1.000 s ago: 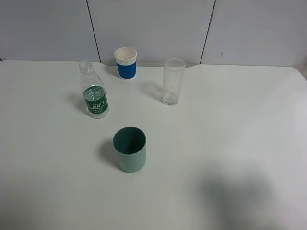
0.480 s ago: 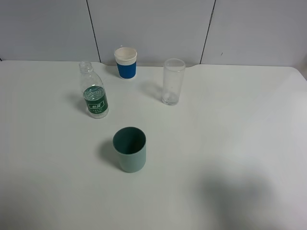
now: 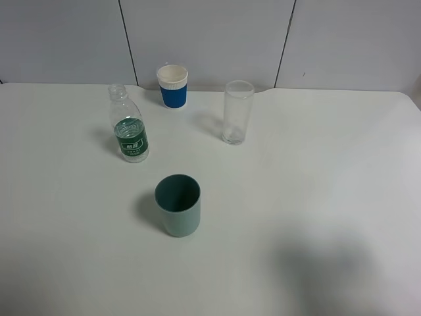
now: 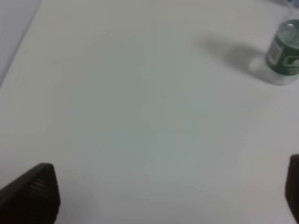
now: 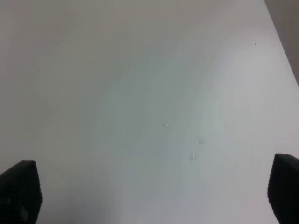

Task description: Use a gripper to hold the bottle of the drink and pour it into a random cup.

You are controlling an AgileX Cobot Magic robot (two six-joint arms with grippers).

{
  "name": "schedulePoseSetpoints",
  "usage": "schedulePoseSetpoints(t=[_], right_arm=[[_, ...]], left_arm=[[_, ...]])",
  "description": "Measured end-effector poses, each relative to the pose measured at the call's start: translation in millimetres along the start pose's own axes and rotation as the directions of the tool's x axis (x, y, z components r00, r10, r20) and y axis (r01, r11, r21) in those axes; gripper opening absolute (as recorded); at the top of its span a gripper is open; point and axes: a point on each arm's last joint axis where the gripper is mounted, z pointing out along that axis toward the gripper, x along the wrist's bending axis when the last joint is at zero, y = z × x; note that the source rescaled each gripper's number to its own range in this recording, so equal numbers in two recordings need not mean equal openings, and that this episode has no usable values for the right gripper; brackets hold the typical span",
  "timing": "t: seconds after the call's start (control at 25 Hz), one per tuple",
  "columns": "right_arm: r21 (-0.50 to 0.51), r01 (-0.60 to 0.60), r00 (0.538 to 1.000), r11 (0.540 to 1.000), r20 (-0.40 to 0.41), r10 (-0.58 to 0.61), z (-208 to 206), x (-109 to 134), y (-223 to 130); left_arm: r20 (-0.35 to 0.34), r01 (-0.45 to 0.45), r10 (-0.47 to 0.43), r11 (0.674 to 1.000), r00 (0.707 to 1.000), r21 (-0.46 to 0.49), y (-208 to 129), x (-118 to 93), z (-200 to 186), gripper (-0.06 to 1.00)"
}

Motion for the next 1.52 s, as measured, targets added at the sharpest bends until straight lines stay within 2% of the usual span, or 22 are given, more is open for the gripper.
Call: schedulePoseSetpoints(t=[1.52], right_arm=[[0.0,0.0,1.0,1.0,0.0,0.0,0.0,0.0,0.0]], left_arm=[[0.006,0.0,0.0,1.0,1.0,-0.005,0.5,-0.2,0.0,0.96]])
